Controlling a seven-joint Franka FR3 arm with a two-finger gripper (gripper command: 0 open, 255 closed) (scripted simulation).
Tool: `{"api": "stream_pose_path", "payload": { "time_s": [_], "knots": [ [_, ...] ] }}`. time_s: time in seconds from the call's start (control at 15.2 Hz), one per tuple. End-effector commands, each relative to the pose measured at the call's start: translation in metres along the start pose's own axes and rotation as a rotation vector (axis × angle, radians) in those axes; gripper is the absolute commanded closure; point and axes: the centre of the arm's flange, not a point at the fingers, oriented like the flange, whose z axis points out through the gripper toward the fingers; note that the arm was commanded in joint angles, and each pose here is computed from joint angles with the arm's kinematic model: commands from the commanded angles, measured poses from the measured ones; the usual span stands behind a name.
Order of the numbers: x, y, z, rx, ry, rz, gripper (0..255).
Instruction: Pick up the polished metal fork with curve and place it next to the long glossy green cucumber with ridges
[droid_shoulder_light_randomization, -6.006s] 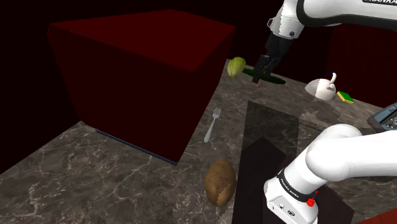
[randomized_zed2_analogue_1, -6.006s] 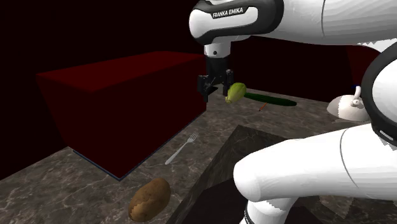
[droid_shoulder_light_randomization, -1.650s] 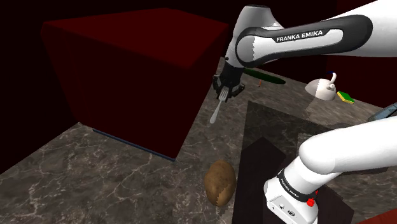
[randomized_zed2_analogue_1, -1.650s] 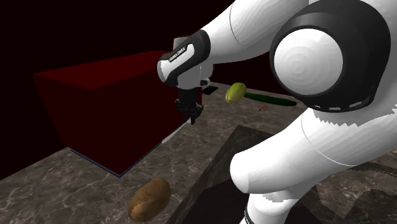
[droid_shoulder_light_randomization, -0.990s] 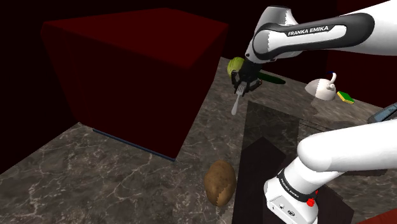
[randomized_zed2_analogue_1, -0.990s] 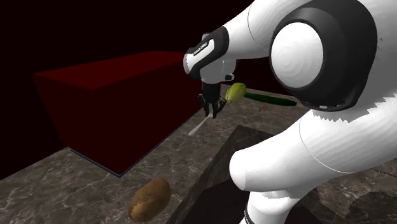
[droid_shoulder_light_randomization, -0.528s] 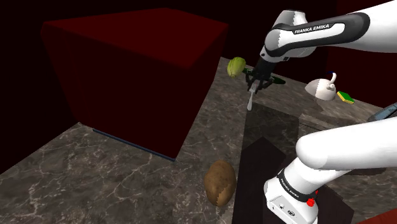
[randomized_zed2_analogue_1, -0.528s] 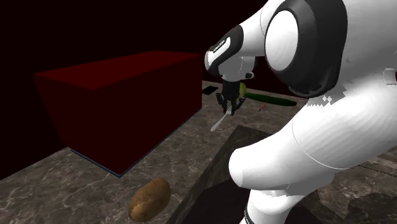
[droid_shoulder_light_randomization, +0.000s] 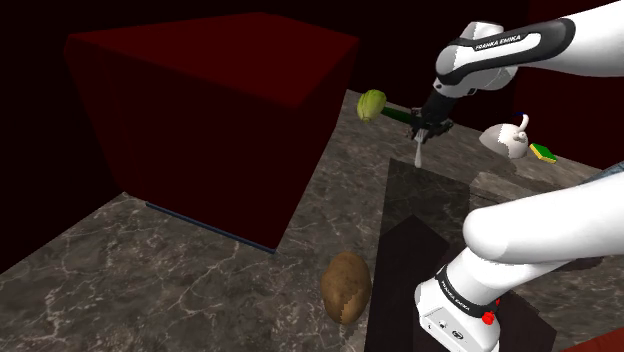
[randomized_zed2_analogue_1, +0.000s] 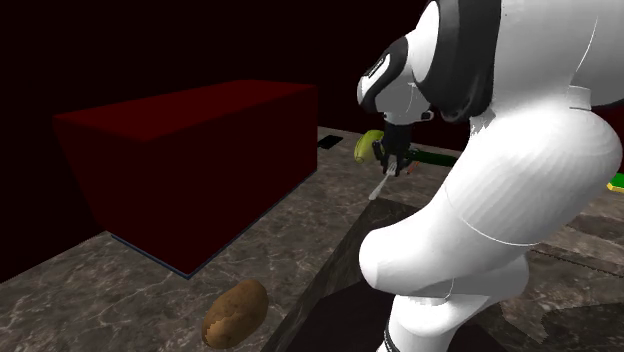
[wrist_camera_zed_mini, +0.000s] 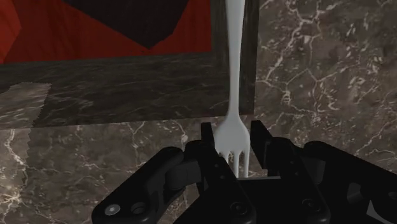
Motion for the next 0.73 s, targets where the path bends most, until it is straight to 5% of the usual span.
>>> {"api": "stream_pose_path", "payload": {
  "time_s": [0.0, 0.66],
  "knots": [
    [0.02, 0.014, 0.001, -0.001, 0.0, -0.001, 255],
    [0.122, 0.098, 0.006, -0.001, 0.0, -0.001, 255]
  ]
}}
